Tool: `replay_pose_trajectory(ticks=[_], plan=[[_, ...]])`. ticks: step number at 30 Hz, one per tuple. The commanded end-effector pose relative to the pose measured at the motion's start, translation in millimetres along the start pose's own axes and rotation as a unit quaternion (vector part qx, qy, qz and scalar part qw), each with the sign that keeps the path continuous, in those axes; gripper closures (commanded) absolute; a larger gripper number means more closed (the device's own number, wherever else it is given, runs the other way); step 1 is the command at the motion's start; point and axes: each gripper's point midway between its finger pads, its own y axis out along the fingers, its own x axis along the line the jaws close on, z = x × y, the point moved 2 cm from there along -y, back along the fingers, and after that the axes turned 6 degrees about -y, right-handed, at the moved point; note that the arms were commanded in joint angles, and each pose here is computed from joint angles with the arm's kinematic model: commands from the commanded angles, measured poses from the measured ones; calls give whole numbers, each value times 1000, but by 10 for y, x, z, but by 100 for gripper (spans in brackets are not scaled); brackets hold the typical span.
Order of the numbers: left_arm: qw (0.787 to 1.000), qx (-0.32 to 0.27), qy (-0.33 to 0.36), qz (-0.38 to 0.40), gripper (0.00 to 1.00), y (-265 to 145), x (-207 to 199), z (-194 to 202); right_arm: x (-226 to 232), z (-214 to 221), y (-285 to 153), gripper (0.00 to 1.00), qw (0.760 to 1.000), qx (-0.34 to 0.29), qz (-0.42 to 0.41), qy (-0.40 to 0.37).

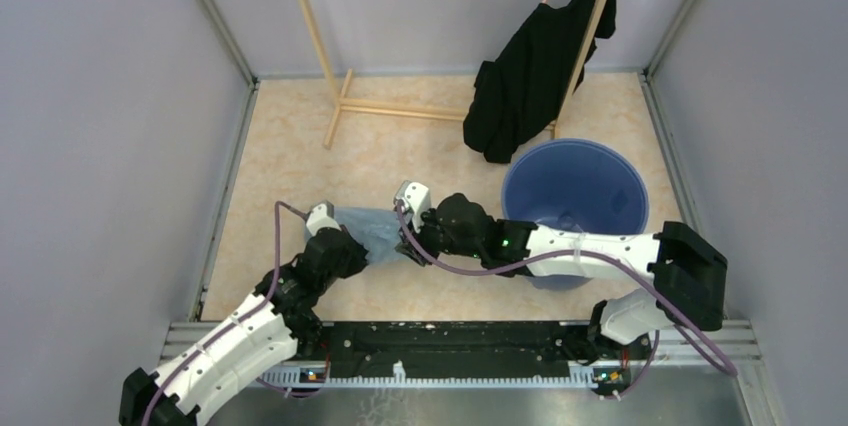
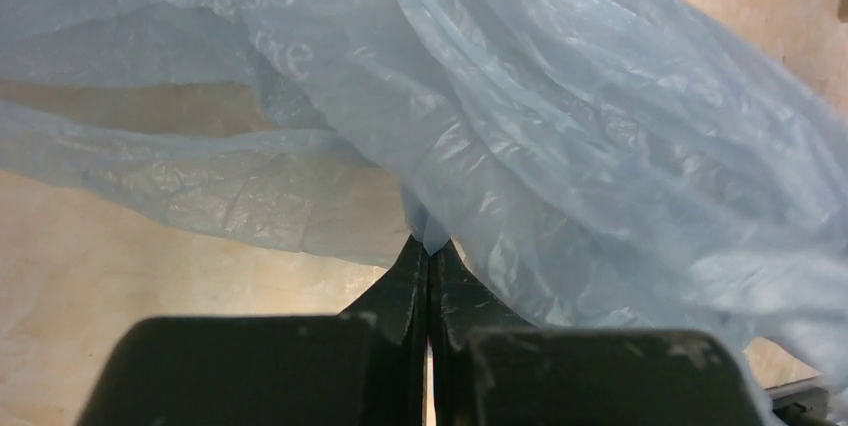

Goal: Put the trash bags into the trash bin

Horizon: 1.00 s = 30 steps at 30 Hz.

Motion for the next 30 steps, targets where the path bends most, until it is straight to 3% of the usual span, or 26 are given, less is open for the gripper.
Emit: replay_pose_trajectory(ticks=[1,7,12,17,23,26,30], plan=[[999,-20,-19,22,100,12,-160,-107,253,320,105,63,995,50,-77,48],[999,-14,-26,13,100,48,-82,-42,219,168,-100,38,994,72,-63,60],[999,-16,-24,15,100,57,-72,-40,-67,-135,-315,32,996,74,20,38],[1000,-11,-18,7,100,86,-27,-4,-266,-322,-380,36,993,83,80,26],[1000,-2,-21,3,100,109,21,54,-502,-341,-340,51,984,91,154,20],[1000,-5,-19,5,100,106,25,49,-473,-217,-267,61,983,114,142,4],[1000,-7,-17,4,100,97,20,35,-275,8,-221,61,987,140,84,2]])
